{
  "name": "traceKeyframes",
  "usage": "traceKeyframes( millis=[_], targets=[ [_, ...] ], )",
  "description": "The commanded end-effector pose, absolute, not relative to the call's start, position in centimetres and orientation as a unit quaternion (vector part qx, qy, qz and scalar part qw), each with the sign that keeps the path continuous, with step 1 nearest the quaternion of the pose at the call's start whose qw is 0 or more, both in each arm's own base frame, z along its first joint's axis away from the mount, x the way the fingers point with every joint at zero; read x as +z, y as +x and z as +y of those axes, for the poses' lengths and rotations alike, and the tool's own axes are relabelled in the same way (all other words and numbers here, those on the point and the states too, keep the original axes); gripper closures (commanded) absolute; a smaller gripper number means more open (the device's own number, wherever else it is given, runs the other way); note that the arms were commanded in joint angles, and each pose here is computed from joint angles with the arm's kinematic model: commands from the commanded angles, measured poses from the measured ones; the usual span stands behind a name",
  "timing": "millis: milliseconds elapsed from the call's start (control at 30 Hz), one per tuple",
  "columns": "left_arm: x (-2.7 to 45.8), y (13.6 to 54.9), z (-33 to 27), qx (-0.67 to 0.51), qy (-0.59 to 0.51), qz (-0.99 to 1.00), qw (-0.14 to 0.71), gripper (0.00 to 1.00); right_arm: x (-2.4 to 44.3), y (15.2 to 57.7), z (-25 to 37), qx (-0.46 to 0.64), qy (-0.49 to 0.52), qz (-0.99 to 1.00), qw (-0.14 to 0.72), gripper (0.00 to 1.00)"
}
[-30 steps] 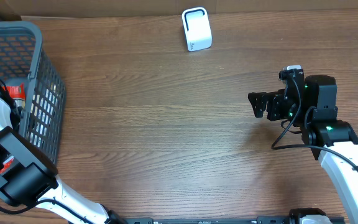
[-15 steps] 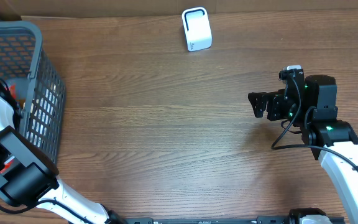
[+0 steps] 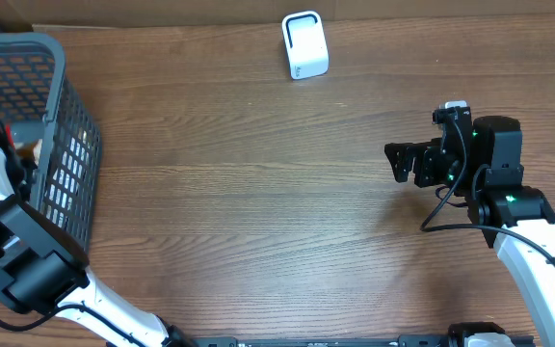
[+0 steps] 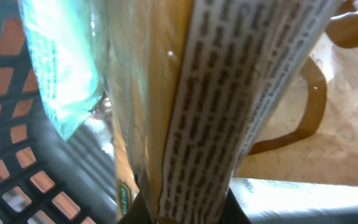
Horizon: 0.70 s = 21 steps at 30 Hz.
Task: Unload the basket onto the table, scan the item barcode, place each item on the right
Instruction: 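Lower the left gripper into the basket and grasp the spaghetti pack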
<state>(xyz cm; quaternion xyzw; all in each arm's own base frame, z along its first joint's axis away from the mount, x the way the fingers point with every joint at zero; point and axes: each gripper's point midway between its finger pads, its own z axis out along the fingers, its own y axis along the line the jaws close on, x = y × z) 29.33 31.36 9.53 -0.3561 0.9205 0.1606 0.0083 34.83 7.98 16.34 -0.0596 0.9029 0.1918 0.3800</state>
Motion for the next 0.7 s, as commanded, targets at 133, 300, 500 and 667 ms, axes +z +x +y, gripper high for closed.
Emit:
traceKeyframes(
  millis=[133, 300, 500, 667],
  targets=[
    [20.5, 34.4, 31.0, 0.113, -0.331, 0.925, 0.149, 0.96, 17.4, 35.3, 8.3, 0.194, -0.068, 0.897, 0.392, 0.0],
    [25.9, 35.5, 29.8, 0.088, -0.308, 0.924, 0.209, 0.96, 17.4, 35.3, 8.3, 0.194, -0.068, 0.897, 0.392, 0.0],
    [30.0, 35.3, 28.7, 0.087, -0.296, 0.917, 0.254, 0.96, 17.4, 35.3, 8.3, 0.194, -0.068, 0.897, 0.392, 0.0],
    [30.6, 34.9, 28.4, 0.089, -0.294, 0.916, 0.258, 0.96, 17.4, 35.3, 8.3, 0.194, -0.068, 0.897, 0.392, 0.0]
  ],
)
